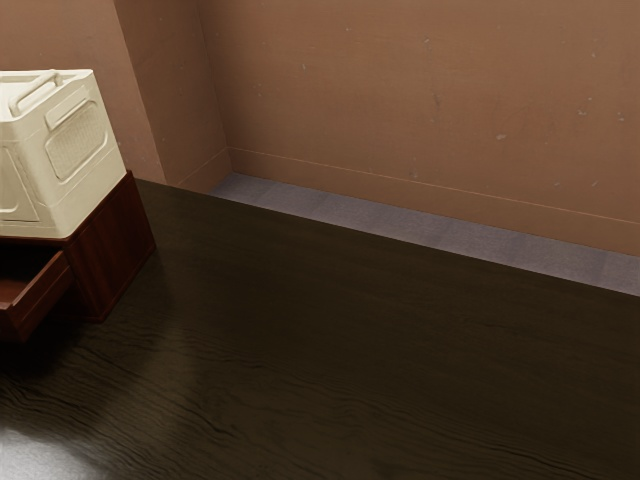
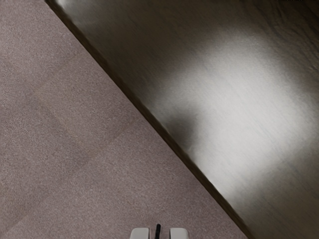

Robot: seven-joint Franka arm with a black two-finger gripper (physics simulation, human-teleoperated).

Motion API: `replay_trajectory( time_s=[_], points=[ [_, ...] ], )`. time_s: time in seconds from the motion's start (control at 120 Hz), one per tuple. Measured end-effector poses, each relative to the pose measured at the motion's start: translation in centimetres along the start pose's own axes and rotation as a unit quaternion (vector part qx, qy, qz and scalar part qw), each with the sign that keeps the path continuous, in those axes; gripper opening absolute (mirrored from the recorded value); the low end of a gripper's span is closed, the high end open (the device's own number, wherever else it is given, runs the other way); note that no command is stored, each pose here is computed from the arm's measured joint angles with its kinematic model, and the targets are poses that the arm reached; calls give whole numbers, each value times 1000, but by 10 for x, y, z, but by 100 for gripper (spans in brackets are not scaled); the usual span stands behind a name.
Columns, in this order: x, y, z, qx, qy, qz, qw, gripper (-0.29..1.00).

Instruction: Push the drawer handle with one arm to close the drawer

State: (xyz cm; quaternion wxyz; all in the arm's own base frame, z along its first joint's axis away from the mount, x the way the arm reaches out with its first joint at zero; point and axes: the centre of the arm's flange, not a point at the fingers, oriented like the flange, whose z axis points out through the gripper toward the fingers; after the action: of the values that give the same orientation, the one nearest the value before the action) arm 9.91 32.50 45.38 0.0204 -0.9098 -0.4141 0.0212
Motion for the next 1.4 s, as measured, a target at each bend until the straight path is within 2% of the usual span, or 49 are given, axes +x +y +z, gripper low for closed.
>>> replay_trajectory(
  time_s=[0.083, 0.233, 0.317, 0.425, 0.567, 0.7, 0.883, 1.233, 1.4],
  points=[
    [8, 9, -5, 36, 11, 43, 998, -5],
    [12, -1, -5, 53, 12, 81, 995, -6],
    [48, -20, -15, 71, -13, 91, 993, -7],
    [75, -27, -9, 77, -33, 120, 989, -8],
    [88, -23, 0, 80, -20, 173, 981, -8],
    [98, -19, 2, 88, 0, 233, 968, -8],
    [111, -3, 10, 97, 17, 320, 942, -8],
    [131, 26, 14, 123, 80, 427, 892, -8],
    [134, 38, 14, 104, 84, 449, 883, -8]
  ],
)
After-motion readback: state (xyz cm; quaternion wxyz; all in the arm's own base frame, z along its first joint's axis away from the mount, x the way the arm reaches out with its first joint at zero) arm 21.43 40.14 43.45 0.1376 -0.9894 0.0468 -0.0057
